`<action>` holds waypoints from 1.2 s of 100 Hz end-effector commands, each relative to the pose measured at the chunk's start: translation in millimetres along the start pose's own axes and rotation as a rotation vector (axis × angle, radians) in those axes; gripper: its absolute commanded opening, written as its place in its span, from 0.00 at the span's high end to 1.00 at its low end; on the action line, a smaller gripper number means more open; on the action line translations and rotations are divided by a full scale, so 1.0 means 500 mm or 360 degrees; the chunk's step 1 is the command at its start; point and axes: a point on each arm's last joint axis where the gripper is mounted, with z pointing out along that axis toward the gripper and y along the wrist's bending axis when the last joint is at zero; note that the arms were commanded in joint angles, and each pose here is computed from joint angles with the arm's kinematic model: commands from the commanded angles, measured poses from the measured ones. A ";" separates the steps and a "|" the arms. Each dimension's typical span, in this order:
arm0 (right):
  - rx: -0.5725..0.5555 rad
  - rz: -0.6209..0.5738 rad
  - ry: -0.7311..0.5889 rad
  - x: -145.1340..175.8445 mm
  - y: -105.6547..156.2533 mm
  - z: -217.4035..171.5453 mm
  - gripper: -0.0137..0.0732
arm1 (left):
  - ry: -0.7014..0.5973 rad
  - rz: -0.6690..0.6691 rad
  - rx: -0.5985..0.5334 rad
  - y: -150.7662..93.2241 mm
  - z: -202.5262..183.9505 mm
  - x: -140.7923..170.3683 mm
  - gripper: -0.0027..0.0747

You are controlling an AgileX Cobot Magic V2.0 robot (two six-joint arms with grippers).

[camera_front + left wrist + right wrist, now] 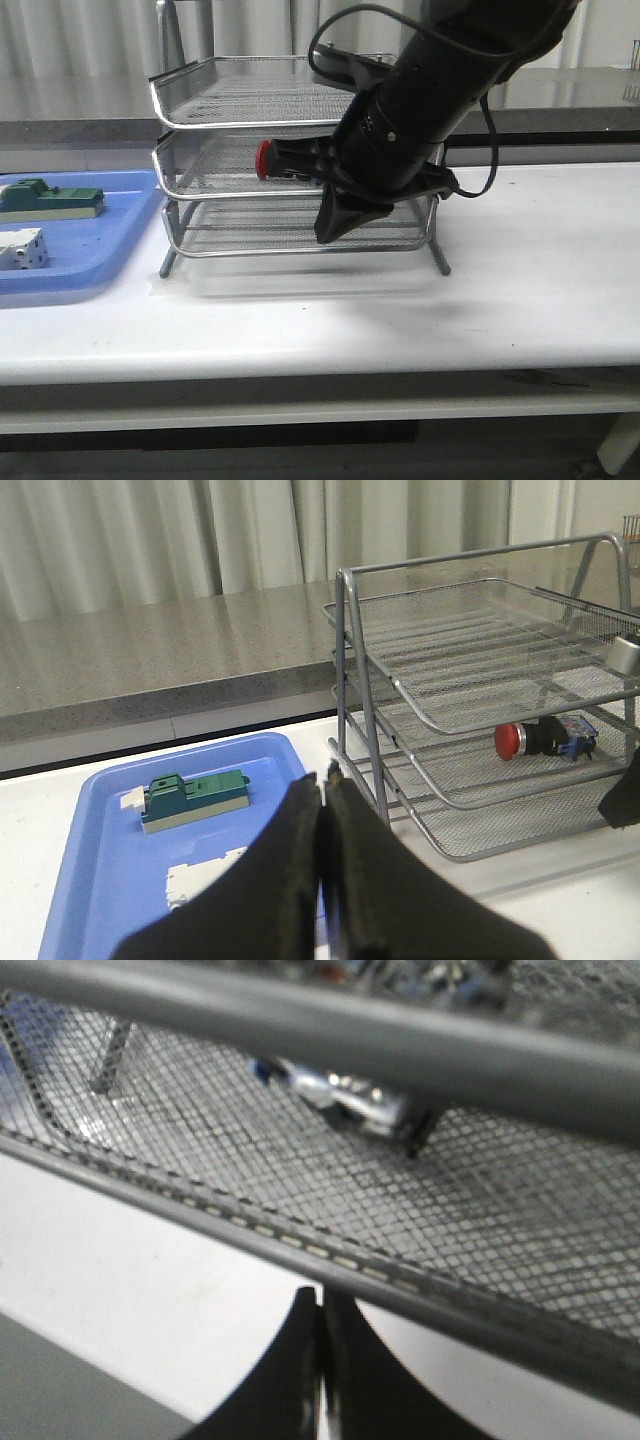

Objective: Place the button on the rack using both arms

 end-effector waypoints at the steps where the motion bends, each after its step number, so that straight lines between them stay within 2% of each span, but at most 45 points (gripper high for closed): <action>1: -0.0039 -0.0043 -0.0099 -0.037 0.017 -0.054 0.92 | -0.0156 -0.0040 -0.0039 0.006 -0.001 -0.030 0.99; 17: -0.0060 -0.0081 -0.0016 -0.030 0.024 -0.083 0.91 | -0.0156 -0.0040 -0.0039 0.006 -0.001 -0.030 0.99; 50: -0.0031 -0.0175 -0.0172 -0.019 0.028 -0.212 0.91 | -0.0156 -0.0040 -0.0039 0.006 -0.001 -0.030 0.99; 64: 0.0015 -0.0172 -0.0266 -0.008 0.007 -0.272 0.91 | -0.0156 -0.0040 -0.0039 0.006 -0.001 -0.030 0.99; 87: 0.0160 -0.0096 -0.0436 0.013 -0.057 -0.378 0.91 | -0.0156 -0.0040 -0.0039 0.006 -0.001 -0.030 0.99; 120: 0.0401 0.0008 -0.0762 0.087 -0.114 -0.541 0.91 | -0.0156 -0.0040 -0.0039 0.006 -0.001 -0.030 0.99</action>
